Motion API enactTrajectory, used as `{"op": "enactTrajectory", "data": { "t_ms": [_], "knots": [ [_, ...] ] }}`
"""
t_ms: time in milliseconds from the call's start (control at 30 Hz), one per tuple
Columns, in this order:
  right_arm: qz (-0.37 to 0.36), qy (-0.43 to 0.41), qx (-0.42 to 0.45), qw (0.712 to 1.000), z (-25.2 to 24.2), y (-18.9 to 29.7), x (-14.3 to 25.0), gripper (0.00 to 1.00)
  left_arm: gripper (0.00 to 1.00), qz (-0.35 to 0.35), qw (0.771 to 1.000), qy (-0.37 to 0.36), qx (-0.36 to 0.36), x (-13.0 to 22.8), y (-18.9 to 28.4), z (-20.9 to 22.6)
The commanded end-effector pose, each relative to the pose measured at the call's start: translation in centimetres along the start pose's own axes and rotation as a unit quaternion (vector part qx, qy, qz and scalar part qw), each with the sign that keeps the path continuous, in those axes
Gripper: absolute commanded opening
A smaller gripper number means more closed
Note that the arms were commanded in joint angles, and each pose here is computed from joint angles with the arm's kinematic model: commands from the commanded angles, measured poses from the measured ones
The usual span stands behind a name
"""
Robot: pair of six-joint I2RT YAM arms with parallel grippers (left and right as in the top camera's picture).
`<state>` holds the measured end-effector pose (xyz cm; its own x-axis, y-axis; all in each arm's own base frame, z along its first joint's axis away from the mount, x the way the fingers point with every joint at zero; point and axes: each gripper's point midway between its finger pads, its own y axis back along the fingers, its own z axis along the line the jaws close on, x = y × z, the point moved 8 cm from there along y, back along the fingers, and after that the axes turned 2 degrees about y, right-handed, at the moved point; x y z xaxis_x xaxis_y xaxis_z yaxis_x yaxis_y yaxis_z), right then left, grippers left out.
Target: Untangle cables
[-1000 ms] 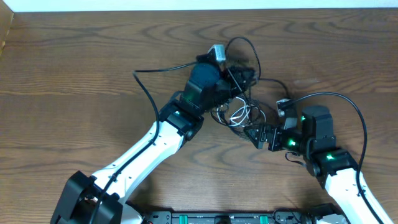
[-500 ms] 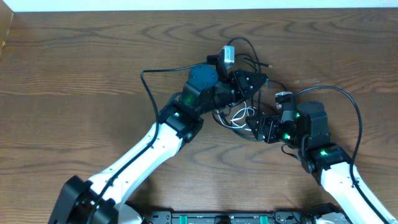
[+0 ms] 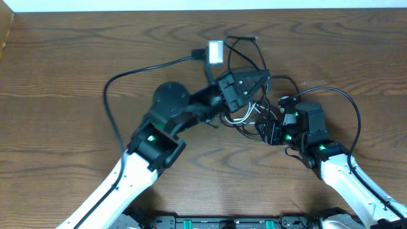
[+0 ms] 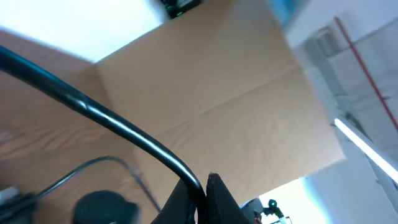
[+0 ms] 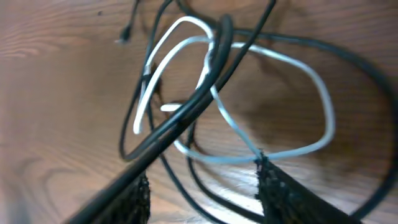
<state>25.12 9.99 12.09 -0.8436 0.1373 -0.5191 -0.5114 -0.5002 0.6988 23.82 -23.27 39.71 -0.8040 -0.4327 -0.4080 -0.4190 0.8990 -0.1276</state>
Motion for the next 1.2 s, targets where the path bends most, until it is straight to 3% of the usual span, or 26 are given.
{"op": "enactTrajectory", "data": {
  "t_ms": [0,267,367,467,600,767,933,1167],
  "knots": [
    [-0.011,0.001,0.04,0.999,-0.8,-0.1,0.0,0.59,0.08,-0.039,0.997,-0.053,0.043,-1.4,2.6,-3.8],
    [-0.004,-0.005,0.077,0.997,-1.6,0.0,0.4,0.64,0.08,-0.142,0.981,-0.113,0.061,-4.8,8.7,-7.5],
    [0.004,-0.027,0.074,0.997,-1.5,-0.1,0.7,0.8,0.08,-0.158,0.979,-0.119,0.054,-5.4,9.3,-7.4],
    [0.014,-0.027,0.04,0.999,-0.9,-0.1,0.8,0.89,0.08,-0.17,0.977,-0.122,0.046,-6.0,9.7,-7.1],
    [0.016,-0.015,-0.084,0.996,1.4,0.2,0.0,0.99,0.08,-0.192,0.969,-0.151,0.034,-6.9,10.3,-7.0],
    [0.008,0.043,-0.308,0.95,5.6,2.4,-1.6,0.99,0.08,-0.233,0.957,-0.17,0.031,-8.2,11.4,-7.2],
    [0.082,-0.145,-0.303,0.938,6.1,2.2,-1.2,0.9,0.08,-0.28,0.945,-0.169,0.026,-9.1,12.0,-7.4],
    [0.177,-0.398,-0.246,0.866,6.1,1.8,-0.1,0.85,0.08,-0.327,0.929,-0.171,0.031,-9.8,12.6,-8.0]
  ]
}}
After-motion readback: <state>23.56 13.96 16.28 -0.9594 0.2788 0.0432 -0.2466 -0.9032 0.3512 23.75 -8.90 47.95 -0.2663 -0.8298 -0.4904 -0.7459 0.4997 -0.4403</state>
